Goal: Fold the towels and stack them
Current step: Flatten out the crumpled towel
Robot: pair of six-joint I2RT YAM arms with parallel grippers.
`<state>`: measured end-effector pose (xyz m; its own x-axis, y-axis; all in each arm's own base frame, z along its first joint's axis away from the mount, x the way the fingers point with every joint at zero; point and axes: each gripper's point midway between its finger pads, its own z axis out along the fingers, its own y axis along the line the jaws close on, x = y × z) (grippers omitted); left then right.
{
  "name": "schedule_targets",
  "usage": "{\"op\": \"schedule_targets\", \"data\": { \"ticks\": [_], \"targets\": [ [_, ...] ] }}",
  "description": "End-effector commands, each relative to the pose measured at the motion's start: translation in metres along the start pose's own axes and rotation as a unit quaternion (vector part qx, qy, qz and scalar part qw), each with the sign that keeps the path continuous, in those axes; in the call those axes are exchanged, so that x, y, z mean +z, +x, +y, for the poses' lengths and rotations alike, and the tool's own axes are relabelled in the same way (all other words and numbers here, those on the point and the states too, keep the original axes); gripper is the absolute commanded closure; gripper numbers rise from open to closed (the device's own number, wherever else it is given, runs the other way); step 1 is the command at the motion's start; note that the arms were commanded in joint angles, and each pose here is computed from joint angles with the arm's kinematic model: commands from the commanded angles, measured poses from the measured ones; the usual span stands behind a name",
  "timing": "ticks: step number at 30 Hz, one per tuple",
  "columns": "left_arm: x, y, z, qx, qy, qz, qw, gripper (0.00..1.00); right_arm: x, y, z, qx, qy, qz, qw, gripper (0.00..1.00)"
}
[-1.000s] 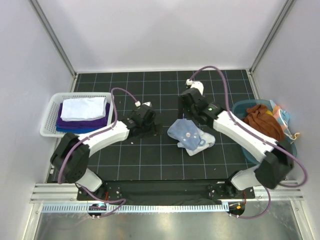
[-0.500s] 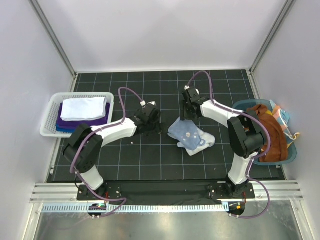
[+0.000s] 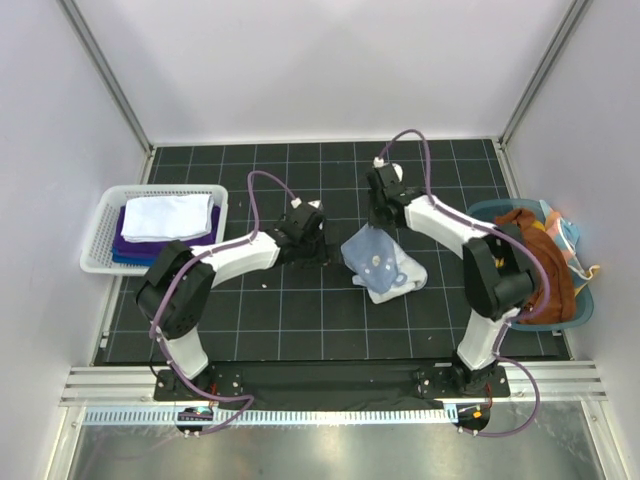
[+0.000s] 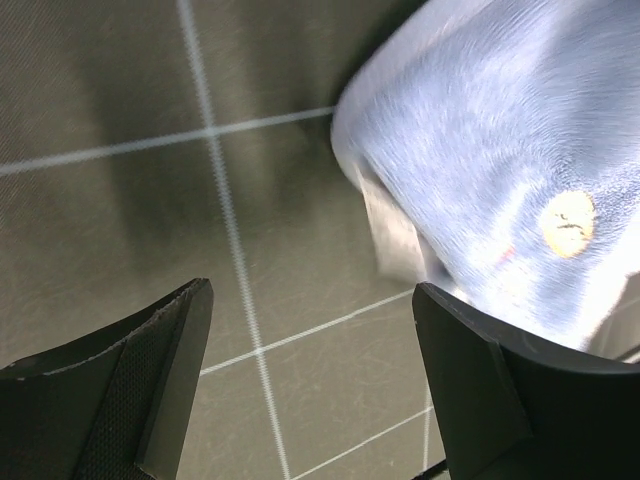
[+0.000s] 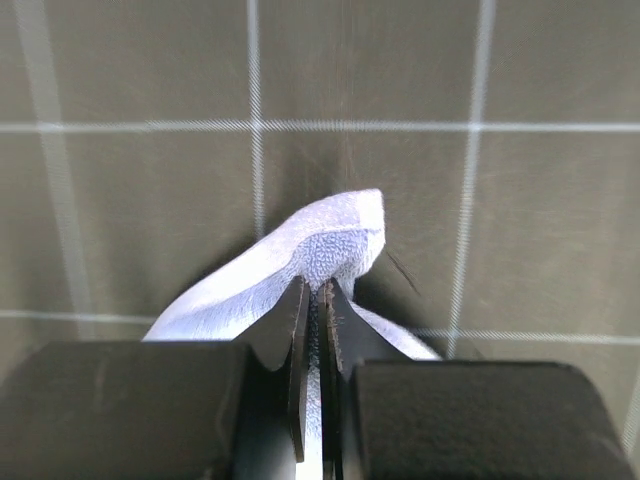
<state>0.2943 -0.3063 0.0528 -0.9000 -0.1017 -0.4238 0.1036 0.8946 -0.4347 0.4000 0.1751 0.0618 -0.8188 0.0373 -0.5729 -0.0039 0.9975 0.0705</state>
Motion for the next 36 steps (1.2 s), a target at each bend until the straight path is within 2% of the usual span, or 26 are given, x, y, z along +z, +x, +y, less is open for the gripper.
{"op": "schedule_targets", "data": {
  "ticks": [1,5,10,17,19,21,23,27,28,32,36],
  "targets": [
    [-0.010,-0.026,-0.034,0.021,0.059,-0.034,0.997,0.15,-0.081,-0.081,0.003,0.041,-0.025,-0.139,0.989,0.99],
    [-0.015,-0.040,-0.051,0.027,0.090,-0.055,0.994,0.16,-0.134,-0.102,0.005,0.045,-0.054,-0.179,0.981,0.99],
    [-0.027,-0.061,-0.063,0.019,0.119,-0.088,0.989,0.16,-0.183,-0.109,0.013,0.032,-0.087,-0.197,0.976,0.99],
    [-0.078,-0.092,-0.070,0.016,0.144,-0.160,0.976,0.18,-0.250,-0.108,0.025,0.017,-0.116,-0.242,0.963,0.99],
    [-0.091,-0.095,-0.065,0.010,0.134,-0.177,0.975,0.18,-0.243,-0.090,0.029,0.005,-0.122,-0.226,0.967,0.96],
    [-0.105,-0.094,-0.049,-0.002,0.104,-0.196,0.975,0.18,-0.220,-0.054,0.027,-0.004,-0.108,-0.183,0.977,0.86],
    [-0.108,-0.093,-0.034,-0.012,0.076,-0.206,0.976,0.17,-0.204,-0.031,0.022,-0.005,-0.100,-0.167,0.981,0.81],
    [-0.101,-0.083,-0.024,-0.009,0.059,-0.183,0.981,0.17,-0.182,0.014,-0.006,0.015,-0.069,-0.147,0.987,0.64],
    [-0.094,-0.079,-0.021,-0.008,0.056,-0.170,0.984,0.17,-0.186,0.013,-0.016,0.022,-0.051,-0.161,0.985,0.62],
    [-0.075,-0.057,-0.025,0.002,0.075,-0.117,0.990,0.20,-0.184,0.016,-0.035,0.013,0.000,-0.152,0.988,0.52],
    [-0.059,-0.037,-0.016,-0.003,0.069,-0.080,0.994,0.29,-0.174,0.005,-0.028,0.007,-0.001,-0.154,0.988,0.45]
  ]
}}
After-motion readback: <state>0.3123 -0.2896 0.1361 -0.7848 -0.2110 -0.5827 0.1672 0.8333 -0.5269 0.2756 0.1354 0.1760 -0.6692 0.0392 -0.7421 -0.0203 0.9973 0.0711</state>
